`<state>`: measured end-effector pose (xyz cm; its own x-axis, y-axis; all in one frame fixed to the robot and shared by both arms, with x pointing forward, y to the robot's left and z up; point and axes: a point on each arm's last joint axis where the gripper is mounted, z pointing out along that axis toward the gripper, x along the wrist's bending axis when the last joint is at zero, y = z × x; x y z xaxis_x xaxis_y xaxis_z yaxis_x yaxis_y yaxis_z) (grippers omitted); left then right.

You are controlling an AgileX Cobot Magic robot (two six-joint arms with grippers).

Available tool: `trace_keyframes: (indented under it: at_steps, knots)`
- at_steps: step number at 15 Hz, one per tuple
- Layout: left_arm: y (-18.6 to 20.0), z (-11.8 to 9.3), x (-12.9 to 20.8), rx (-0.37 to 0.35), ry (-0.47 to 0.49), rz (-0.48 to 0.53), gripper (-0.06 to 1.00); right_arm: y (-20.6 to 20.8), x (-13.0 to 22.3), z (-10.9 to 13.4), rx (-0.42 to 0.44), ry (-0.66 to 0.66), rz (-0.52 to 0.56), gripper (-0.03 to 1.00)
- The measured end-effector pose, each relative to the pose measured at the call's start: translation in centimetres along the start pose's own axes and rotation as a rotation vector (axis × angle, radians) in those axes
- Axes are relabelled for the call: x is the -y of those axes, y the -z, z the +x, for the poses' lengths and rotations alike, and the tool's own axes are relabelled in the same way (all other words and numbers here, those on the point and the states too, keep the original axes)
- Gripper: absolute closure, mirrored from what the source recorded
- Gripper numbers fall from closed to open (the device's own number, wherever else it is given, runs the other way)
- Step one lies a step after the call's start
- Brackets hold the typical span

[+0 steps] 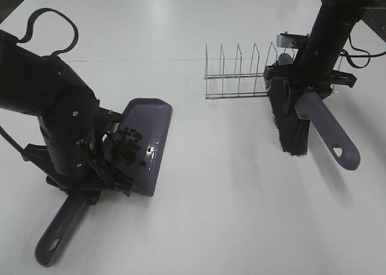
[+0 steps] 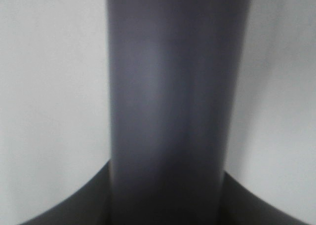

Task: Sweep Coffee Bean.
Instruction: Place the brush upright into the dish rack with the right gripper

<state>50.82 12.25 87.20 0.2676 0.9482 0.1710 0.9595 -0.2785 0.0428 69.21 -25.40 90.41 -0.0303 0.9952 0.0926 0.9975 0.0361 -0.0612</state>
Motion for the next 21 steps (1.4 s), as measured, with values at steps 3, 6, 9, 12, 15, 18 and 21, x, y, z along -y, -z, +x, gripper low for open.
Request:
trace_keyframes:
  at_steps: [3, 6, 9, 12, 15, 18, 21]
  knots:
    - [0.0, 0.0, 0.0, 0.0, 0.0, 0.0, 0.61, 0.0, -1.3, 0.1, -0.002, 0.004, -0.031, 0.67]
    - [0.0, 0.0, 0.0, -0.001, -0.005, 0.0, 0.61, -0.1, -3.5, 0.2, -0.007, 0.009, -0.078, 0.67]
    - [0.0, 0.0, 0.0, -0.001, -0.005, 0.0, 0.61, 0.2, -4.6, 0.0, 0.016, 0.02, -0.115, 0.67]
    - [0.0, 0.0, 0.0, -0.001, -0.006, 0.0, 0.61, -0.2, -5.4, 0.0, 0.021, 0.023, -0.134, 0.67]
    - [0.0, 0.0, 0.0, -0.002, -0.006, 0.0, 0.61, -0.1, -5.5, 0.0, 0.018, 0.021, -0.138, 0.67]
    - [0.0, 0.0, 0.0, -0.002, -0.006, 0.001, 0.61, 0.3, -5.7, 0.3, -0.011, 0.009, -0.152, 0.66]
    - [0.0, 0.0, 0.0, -0.002, -0.006, 0.001, 0.61, 2.0, -6.6, 0.9, -0.069, 0.003, -0.242, 0.34]
